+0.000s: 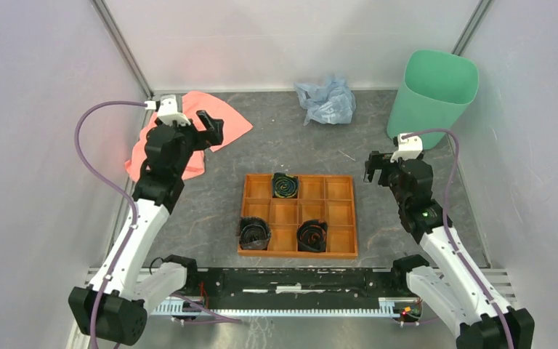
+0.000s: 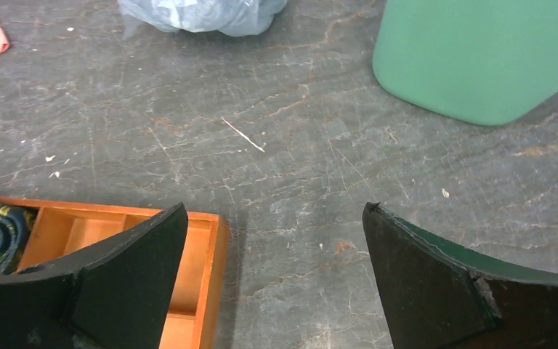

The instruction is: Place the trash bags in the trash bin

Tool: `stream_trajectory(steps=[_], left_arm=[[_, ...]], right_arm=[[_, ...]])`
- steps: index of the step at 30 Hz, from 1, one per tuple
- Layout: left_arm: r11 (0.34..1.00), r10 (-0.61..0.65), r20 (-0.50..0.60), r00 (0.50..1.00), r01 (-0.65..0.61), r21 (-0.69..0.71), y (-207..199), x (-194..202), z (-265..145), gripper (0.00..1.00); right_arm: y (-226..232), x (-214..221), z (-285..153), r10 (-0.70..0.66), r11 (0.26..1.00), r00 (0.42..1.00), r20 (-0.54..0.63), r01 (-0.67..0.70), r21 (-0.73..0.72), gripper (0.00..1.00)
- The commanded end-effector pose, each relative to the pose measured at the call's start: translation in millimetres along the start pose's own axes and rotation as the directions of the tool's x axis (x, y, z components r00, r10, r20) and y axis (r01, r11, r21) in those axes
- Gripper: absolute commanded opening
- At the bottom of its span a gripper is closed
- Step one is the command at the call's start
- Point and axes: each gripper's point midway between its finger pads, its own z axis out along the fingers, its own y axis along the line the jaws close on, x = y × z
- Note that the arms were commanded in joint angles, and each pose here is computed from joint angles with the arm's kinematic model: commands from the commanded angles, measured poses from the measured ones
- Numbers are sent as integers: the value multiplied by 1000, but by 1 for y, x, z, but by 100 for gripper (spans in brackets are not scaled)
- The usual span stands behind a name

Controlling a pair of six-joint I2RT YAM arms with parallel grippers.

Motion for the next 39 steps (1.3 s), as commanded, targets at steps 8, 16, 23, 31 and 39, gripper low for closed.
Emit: stream_trajectory(steps=[8, 16, 23, 31, 39], left_arm=[[986, -45, 65, 997, 34, 161, -36, -18, 12, 100], [978, -58, 33, 998, 50, 202, -49, -10, 19, 100], [976, -61, -21, 998, 64, 209, -53, 6, 30, 100], [975, -53, -132, 990, 80, 208, -58, 33, 47, 100], [960, -33, -269, 963, 105, 259, -73, 63, 57, 100]], right_arm=[[-15, -12, 31, 51, 993, 993, 102, -61, 104, 98], [-3, -8, 84, 29, 996, 1000, 12, -30, 86, 98], [35, -23, 144, 31, 997, 999, -41, -34, -65, 97], [68, -42, 227, 102, 984, 994, -34, -106, -145, 98], [62, -26, 284, 173, 984, 984, -41, -174, -35, 98]])
